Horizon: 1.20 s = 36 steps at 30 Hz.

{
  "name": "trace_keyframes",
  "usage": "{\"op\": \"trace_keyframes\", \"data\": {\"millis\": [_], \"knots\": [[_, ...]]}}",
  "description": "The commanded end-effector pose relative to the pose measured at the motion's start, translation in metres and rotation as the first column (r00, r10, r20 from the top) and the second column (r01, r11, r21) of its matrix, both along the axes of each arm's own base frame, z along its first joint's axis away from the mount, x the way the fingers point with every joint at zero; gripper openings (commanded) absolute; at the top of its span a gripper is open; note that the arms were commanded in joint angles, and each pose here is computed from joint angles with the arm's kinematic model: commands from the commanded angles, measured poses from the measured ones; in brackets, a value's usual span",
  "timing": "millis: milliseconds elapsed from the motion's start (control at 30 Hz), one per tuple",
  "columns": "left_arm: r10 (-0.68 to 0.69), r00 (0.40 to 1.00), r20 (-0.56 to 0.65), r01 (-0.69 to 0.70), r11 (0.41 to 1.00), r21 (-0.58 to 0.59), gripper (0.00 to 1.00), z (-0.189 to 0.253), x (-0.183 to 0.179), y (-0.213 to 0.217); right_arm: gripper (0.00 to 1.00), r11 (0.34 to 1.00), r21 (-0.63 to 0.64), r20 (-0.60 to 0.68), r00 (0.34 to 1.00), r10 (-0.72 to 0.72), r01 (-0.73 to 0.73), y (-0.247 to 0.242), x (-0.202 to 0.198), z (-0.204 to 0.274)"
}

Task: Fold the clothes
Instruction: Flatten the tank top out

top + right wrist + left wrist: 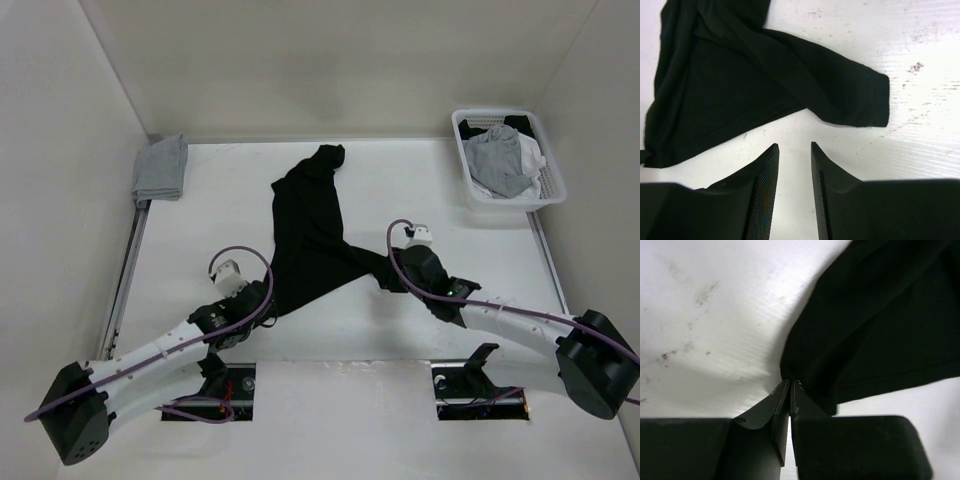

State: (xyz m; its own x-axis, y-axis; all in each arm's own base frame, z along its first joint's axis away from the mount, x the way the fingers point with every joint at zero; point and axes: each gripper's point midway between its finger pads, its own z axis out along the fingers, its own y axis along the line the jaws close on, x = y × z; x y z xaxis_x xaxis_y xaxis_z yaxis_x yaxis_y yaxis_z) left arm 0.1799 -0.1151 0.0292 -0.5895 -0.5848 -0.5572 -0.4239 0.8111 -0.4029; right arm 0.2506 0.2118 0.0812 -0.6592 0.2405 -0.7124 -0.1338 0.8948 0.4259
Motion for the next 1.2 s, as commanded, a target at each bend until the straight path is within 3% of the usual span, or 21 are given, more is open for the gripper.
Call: {"op": "trace_keyframes", "data": {"millis": [0, 200, 467, 567, 733, 933, 1033, 1167], "knots": [[-0.004, 0.991, 0.132, 0.014, 0.997, -0.073, 0.02, 0.034, 0.018, -0.006, 0.37, 1.0, -0.009, 0.046, 0.999, -0.011, 0.011, 0.004, 0.011, 0.017], [0.051, 0.96, 0.275, -0.024, 0.995, -0.099, 0.01, 0.093, 0.035, 0.017, 0.35, 0.997, -0.071, 0.013, 1.0, 0.012, -0.011, -0.001, 0.0, 0.017], [0.137, 0.894, 0.426, -0.117, 0.99, -0.072, 0.01, 0.141, 0.067, 0.062, 0.31, 0.937, -0.302, 0.007, 0.983, 0.185, -0.175, 0.016, -0.021, 0.021], [0.201, 0.876, 0.438, -0.178, 0.98, -0.094, 0.01, 0.144, 0.08, 0.083, 0.33, 0.903, -0.367, 0.007, 0.97, 0.242, -0.222, 0.03, -0.022, 0.021], [0.17, 0.901, 0.398, -0.1, 0.977, -0.19, 0.01, 0.121, 0.092, 0.076, 0.34, 0.828, -0.443, -0.031, 0.929, 0.369, -0.344, 0.064, -0.034, 0.007], [0.148, 0.907, 0.393, -0.082, 0.98, -0.181, 0.02, 0.109, 0.088, 0.075, 0.35, 0.724, -0.511, -0.103, 0.869, 0.483, -0.463, 0.088, -0.051, -0.019], [0.132, 0.907, 0.4, -0.063, 0.981, -0.181, 0.02, 0.109, 0.089, 0.07, 0.36, 0.683, -0.561, -0.123, 0.863, 0.49, -0.468, 0.087, -0.048, -0.028], [0.118, 0.911, 0.396, -0.045, 0.981, -0.189, 0.03, 0.106, 0.09, 0.065, 0.37, 0.678, -0.591, -0.116, 0.878, 0.465, -0.438, 0.083, -0.042, -0.03]]}}
